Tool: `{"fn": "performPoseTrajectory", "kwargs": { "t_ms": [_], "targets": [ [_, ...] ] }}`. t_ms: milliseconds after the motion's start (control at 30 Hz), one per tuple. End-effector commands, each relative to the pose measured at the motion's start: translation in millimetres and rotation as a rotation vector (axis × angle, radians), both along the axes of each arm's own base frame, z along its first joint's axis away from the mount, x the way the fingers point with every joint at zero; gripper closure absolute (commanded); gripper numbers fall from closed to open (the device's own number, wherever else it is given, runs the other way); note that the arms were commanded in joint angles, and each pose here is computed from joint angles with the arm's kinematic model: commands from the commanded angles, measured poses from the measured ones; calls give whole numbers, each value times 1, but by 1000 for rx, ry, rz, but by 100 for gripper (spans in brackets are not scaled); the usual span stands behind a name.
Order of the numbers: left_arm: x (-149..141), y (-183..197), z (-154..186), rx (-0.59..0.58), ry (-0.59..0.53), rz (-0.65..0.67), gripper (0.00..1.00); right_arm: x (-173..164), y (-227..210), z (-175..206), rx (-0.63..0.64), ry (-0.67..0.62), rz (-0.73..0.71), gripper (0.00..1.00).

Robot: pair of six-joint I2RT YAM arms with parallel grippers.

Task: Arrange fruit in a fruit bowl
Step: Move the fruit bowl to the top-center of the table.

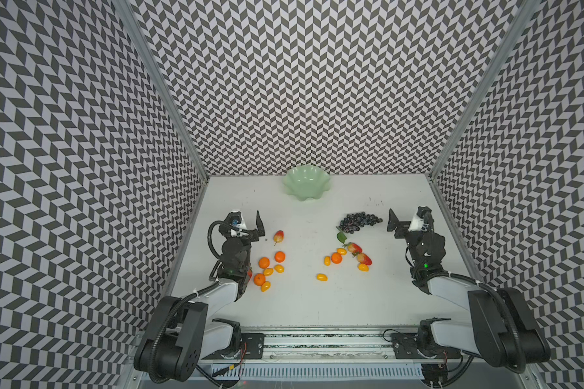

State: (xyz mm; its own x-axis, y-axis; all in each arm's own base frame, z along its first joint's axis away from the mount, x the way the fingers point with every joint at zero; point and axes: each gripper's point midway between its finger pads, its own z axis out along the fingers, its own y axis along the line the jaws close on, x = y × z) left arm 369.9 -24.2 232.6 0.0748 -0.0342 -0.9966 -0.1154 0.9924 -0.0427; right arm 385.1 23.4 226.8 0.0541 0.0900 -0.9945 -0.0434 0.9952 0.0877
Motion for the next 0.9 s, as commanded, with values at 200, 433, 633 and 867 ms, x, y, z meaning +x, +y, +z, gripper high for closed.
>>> {"fn": "performPoseTrajectory", "kwargs": {
  "t_ms": [200, 433, 633, 867],
  "targets": [
    [17, 5, 0, -415, 275, 125, 0, 25, 46, 15, 319, 168, 228, 1],
    [26, -76, 30, -497, 402, -292, 0, 54, 110, -6, 356, 387, 359, 0],
    [34, -113, 31, -406, 564, -433, 0, 68, 178, -18, 429, 488, 467, 1],
    [51, -141, 45, -375, 614, -577, 0, 102, 226, -47, 517, 627, 426, 17]
  ]
}}
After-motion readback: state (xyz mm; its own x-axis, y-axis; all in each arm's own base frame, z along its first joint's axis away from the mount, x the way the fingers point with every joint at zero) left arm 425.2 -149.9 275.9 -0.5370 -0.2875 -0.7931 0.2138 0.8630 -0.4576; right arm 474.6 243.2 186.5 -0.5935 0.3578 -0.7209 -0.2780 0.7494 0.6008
